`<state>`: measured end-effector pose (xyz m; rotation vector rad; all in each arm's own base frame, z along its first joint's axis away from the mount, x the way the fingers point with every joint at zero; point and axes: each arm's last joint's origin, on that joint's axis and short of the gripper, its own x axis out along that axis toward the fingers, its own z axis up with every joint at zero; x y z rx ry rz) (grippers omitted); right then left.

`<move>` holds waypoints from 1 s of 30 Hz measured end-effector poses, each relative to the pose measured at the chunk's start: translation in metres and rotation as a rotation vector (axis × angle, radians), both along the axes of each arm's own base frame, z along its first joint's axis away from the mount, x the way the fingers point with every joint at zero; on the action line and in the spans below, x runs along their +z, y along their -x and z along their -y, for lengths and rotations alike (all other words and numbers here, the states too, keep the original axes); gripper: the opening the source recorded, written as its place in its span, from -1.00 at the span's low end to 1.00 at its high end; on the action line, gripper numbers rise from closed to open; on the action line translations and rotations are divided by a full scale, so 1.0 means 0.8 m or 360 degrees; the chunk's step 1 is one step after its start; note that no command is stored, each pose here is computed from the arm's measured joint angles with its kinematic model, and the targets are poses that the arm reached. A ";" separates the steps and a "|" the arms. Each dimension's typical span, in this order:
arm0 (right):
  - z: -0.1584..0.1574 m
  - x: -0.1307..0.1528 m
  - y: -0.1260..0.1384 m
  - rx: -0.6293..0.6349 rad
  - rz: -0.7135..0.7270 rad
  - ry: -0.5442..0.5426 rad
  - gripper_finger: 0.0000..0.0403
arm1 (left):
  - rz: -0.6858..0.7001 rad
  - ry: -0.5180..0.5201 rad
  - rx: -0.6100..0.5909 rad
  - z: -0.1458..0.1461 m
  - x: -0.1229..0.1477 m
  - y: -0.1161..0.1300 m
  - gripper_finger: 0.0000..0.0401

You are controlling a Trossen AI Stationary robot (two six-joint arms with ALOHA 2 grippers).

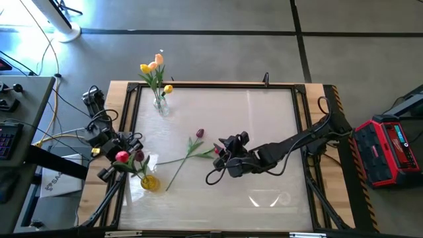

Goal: Sort flowers into vase by color
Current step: Put the red tulip into the orange vase

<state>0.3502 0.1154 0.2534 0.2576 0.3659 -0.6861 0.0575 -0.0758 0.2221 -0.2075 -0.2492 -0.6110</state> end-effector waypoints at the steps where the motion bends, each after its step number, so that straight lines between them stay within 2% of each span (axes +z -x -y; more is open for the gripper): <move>1: 0.000 0.000 0.000 0.0001 0.0000 0.0000 -0.40 | 0.0008 -0.0002 0.0003 0.000 -0.002 0.000 -1.00; 10: 0.000 0.000 0.000 -0.0003 0.0012 -0.0023 -0.40 | -0.0031 -0.0052 0.0001 0.002 -0.009 -0.001 -0.96; 14: -0.001 0.000 -0.001 0.0002 0.0022 -0.0040 -0.39 | -0.0047 -0.0178 0.0030 0.003 -0.015 -0.002 -0.80; 17: 0.000 -0.003 -0.003 0.0002 0.0047 -0.0113 -0.37 | -0.0098 -0.0261 0.0092 0.003 -0.022 -0.004 -0.66; 22: 0.003 -0.031 -0.024 0.0036 0.0019 -0.0179 -0.31 | -0.0120 -0.0275 0.0157 0.002 -0.023 -0.005 -0.43; 27: 0.018 -0.061 -0.045 0.0053 -0.0068 -0.0142 -0.24 | -0.0129 -0.0270 0.0155 -0.002 -0.003 -0.002 -0.28; 30: 0.031 -0.068 -0.053 0.0101 -0.0077 -0.0241 -0.24 | -0.0158 -0.0306 0.0133 -0.006 0.012 0.001 -0.24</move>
